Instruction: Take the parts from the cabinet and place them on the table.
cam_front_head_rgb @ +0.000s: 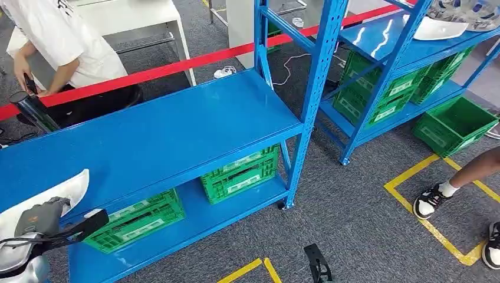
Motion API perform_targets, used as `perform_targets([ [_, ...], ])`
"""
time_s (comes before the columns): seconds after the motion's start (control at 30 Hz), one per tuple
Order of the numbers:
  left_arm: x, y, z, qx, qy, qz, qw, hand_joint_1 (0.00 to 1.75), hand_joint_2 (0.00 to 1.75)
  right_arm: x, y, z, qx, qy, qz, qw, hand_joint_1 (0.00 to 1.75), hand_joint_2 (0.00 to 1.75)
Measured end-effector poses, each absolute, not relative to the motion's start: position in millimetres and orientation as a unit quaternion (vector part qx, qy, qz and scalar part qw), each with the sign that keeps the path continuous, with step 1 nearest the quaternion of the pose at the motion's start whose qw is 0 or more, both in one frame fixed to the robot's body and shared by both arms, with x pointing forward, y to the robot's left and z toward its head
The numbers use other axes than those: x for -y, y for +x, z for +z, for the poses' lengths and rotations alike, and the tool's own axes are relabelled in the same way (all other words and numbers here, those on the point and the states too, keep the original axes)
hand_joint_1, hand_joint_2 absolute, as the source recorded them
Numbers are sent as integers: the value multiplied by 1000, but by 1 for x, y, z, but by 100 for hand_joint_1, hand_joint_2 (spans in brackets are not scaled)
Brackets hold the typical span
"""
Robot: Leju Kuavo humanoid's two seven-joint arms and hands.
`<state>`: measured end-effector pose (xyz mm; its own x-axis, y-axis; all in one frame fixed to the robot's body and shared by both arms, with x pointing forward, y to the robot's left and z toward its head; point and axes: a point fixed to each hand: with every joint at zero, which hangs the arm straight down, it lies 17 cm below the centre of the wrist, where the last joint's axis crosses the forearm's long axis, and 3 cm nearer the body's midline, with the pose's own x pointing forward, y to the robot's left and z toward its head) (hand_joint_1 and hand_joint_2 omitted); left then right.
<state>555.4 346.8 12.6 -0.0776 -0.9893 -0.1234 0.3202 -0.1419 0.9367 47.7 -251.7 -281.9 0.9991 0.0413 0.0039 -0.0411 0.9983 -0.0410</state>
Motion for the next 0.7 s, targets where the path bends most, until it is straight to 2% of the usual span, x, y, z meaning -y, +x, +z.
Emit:
perform_targets([
  [0.7,-344,553,10,406,398,-630,530,175,175,251,49,-282,5,-19,29,999,0,0],
])
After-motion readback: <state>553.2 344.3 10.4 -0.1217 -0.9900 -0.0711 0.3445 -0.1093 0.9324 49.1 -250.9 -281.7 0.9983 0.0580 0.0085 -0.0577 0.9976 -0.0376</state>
